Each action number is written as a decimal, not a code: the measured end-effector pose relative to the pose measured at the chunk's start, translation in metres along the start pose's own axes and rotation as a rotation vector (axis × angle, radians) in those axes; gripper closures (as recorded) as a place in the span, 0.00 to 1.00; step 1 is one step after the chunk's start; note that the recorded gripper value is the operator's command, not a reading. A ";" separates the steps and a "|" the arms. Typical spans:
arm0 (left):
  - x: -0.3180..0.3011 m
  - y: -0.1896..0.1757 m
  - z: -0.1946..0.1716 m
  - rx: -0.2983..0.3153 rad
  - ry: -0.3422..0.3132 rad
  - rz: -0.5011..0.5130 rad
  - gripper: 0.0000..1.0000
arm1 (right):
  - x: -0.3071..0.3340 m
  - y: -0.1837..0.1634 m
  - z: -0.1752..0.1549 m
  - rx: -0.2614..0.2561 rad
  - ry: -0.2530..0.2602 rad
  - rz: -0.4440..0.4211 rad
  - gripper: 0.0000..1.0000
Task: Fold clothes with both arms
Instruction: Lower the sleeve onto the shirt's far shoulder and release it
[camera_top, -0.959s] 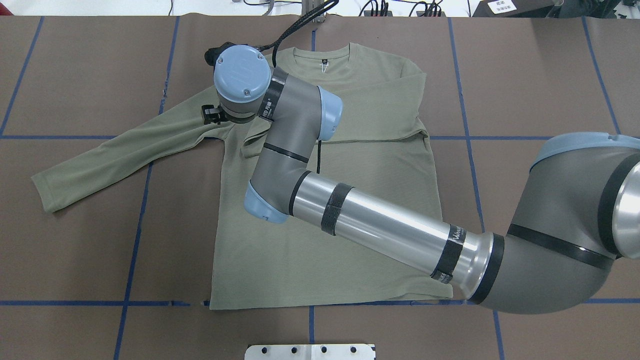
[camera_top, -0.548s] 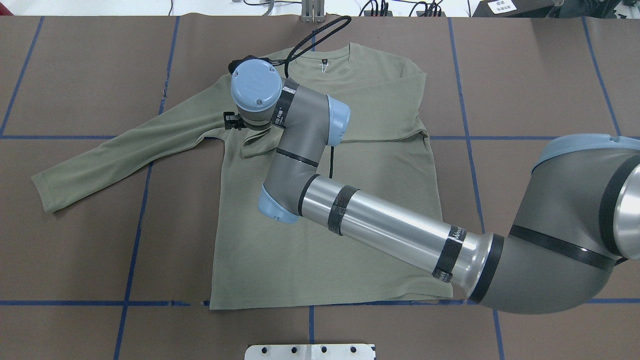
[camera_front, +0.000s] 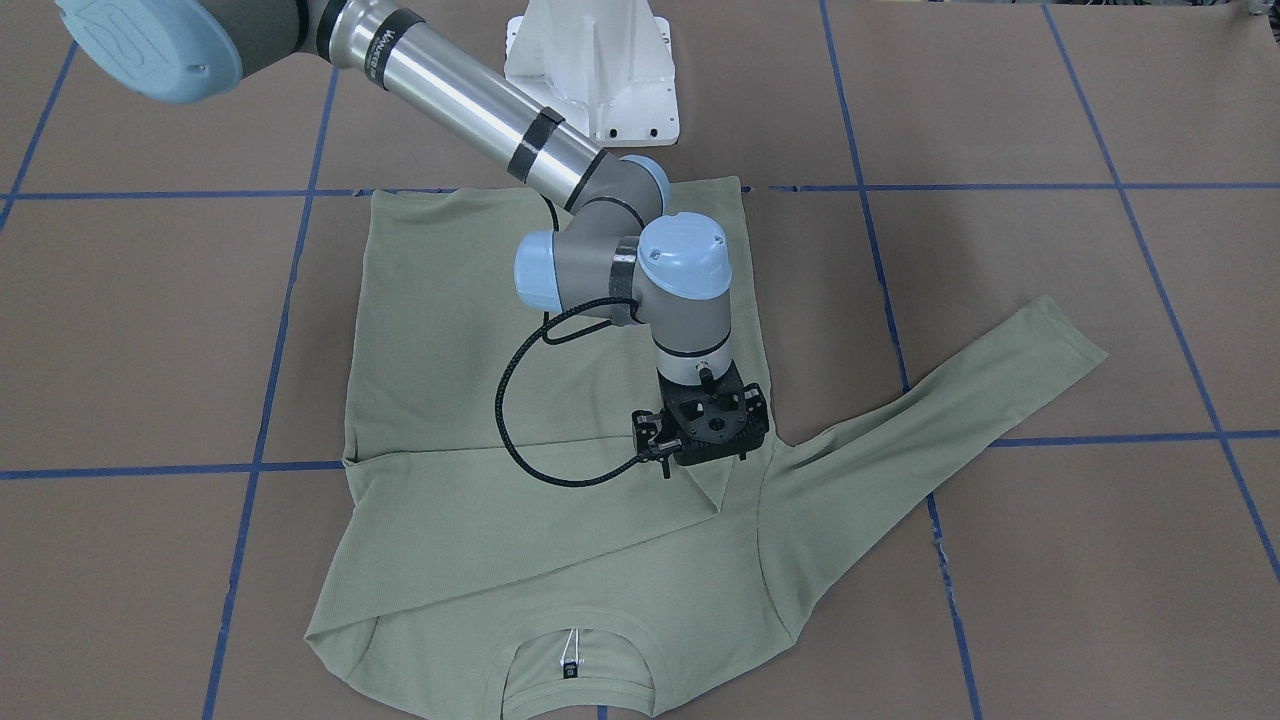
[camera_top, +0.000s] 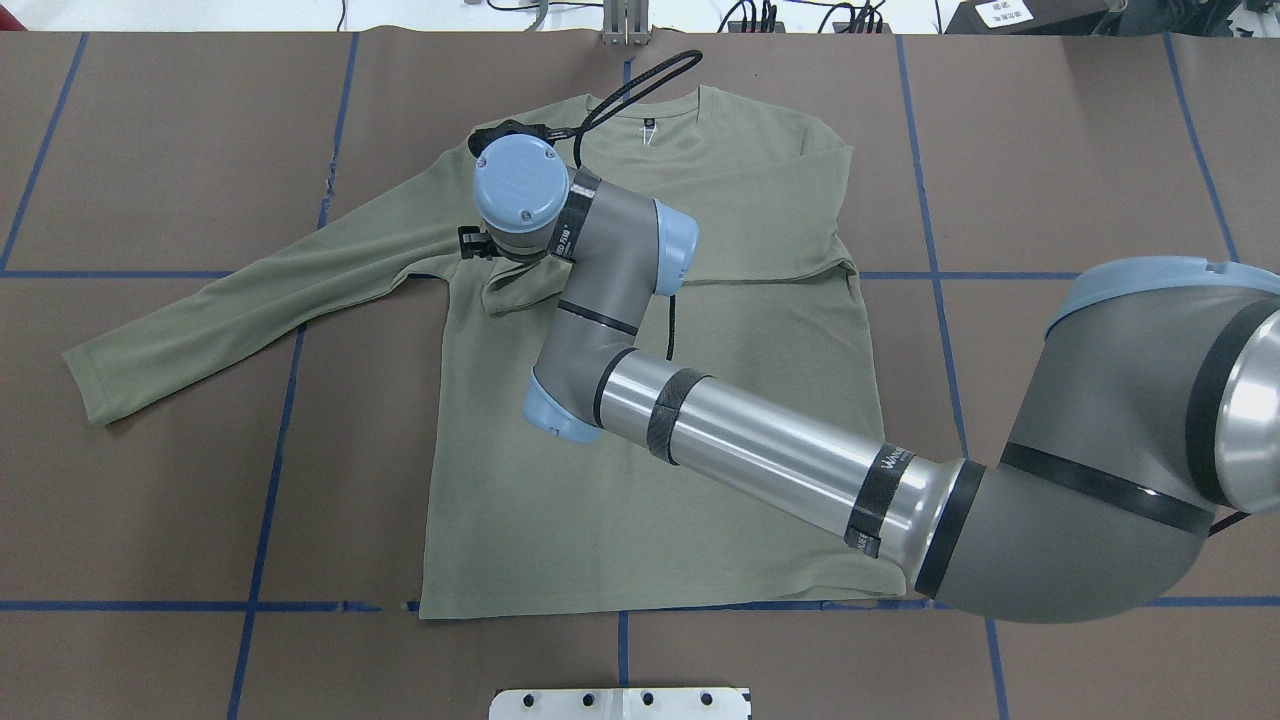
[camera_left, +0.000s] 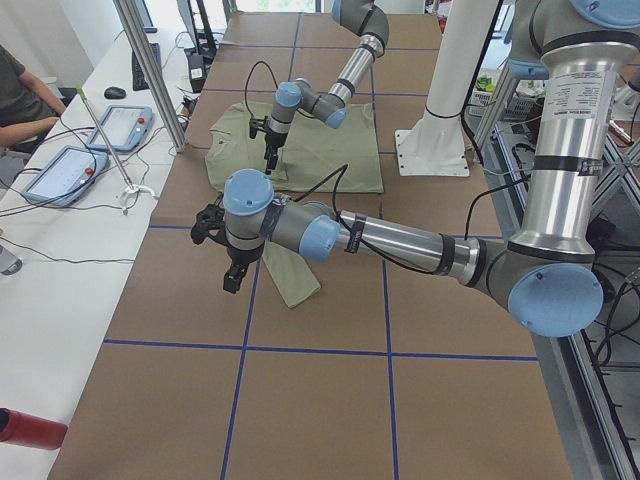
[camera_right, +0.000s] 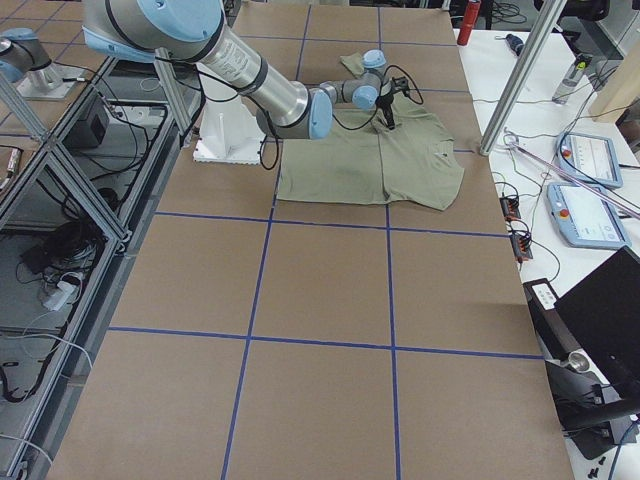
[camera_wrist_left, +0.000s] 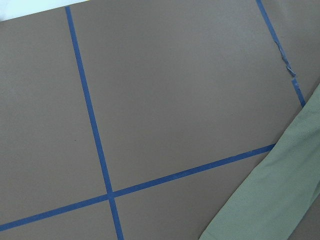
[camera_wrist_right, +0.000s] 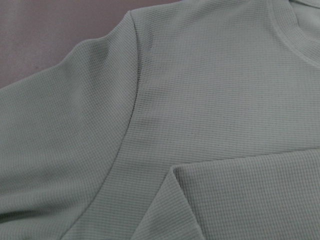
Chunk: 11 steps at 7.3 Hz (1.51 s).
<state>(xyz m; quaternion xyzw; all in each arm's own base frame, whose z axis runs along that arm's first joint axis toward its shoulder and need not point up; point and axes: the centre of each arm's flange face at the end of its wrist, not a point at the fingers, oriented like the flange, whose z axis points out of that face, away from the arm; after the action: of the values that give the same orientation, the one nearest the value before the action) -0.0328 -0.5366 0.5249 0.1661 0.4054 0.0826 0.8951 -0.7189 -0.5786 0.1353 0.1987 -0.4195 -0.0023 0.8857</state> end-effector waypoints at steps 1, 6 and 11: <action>0.000 0.000 0.000 0.000 0.000 0.000 0.00 | 0.000 0.000 0.002 0.006 0.000 -0.001 0.06; 0.000 0.000 0.000 -0.001 0.000 0.000 0.00 | -0.018 0.009 0.007 0.044 -0.041 -0.017 0.07; 0.000 0.000 0.001 -0.002 0.000 -0.001 0.00 | -0.018 0.013 0.010 0.058 -0.063 -0.021 0.07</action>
<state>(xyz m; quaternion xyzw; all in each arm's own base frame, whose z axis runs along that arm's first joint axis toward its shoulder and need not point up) -0.0321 -0.5374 0.5257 0.1650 0.4054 0.0825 0.8953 -0.7404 -0.5672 0.1323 0.2283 -0.4450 -0.0056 0.8659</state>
